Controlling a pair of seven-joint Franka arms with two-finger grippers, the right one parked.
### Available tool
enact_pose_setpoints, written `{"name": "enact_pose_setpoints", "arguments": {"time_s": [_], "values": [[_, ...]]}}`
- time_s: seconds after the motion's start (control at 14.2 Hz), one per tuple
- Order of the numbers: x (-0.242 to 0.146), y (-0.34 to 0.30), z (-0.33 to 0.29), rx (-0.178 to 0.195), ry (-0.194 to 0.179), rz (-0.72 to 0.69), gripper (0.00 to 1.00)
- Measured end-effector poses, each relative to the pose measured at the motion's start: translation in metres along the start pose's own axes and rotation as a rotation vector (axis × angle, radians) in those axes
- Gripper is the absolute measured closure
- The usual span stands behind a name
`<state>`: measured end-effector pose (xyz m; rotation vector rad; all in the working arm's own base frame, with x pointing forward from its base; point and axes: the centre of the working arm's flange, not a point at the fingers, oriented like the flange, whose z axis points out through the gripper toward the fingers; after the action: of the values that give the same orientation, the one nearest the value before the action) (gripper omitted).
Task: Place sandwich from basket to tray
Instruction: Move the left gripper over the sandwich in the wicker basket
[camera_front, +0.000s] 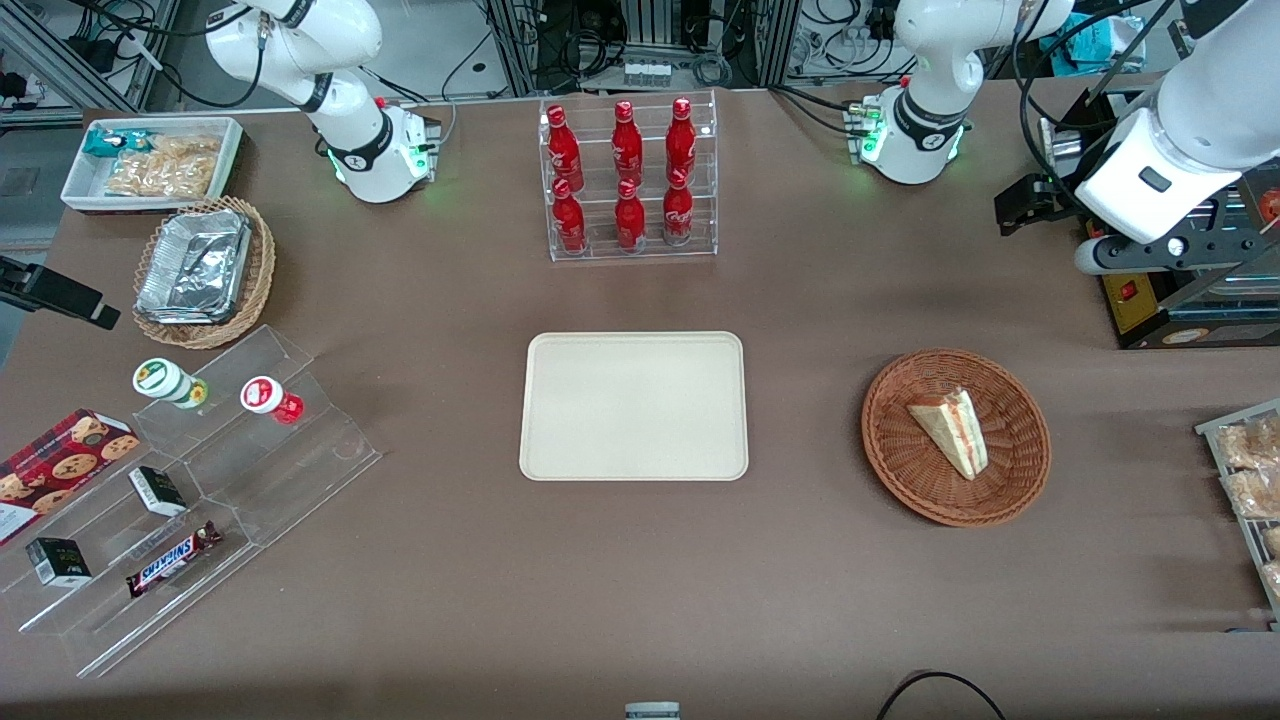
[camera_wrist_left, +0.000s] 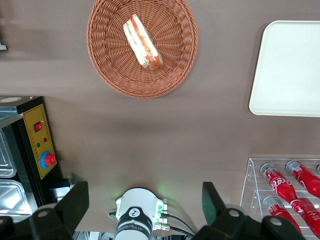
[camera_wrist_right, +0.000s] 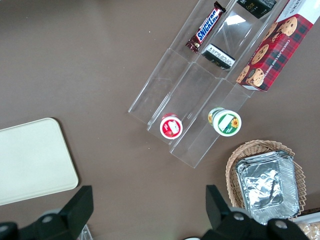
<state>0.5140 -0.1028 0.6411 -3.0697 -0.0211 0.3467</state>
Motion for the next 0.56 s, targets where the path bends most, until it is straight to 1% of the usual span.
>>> {"name": "enact_pose_setpoints", "arguments": {"time_s": [0.21, 0.28, 0.35, 0.56], "values": [[0.001, 0.0, 0.001, -0.001, -0.004, 0.0, 0.0], [0.003, 0.0, 0.005, -0.001, -0.012, 0.0, 0.0], [0.008, -0.001, 0.012, 0.0, -0.029, 0.0, 0.0], [0.039, -0.005, 0.056, -0.001, -0.101, -0.005, 0.0]]}}
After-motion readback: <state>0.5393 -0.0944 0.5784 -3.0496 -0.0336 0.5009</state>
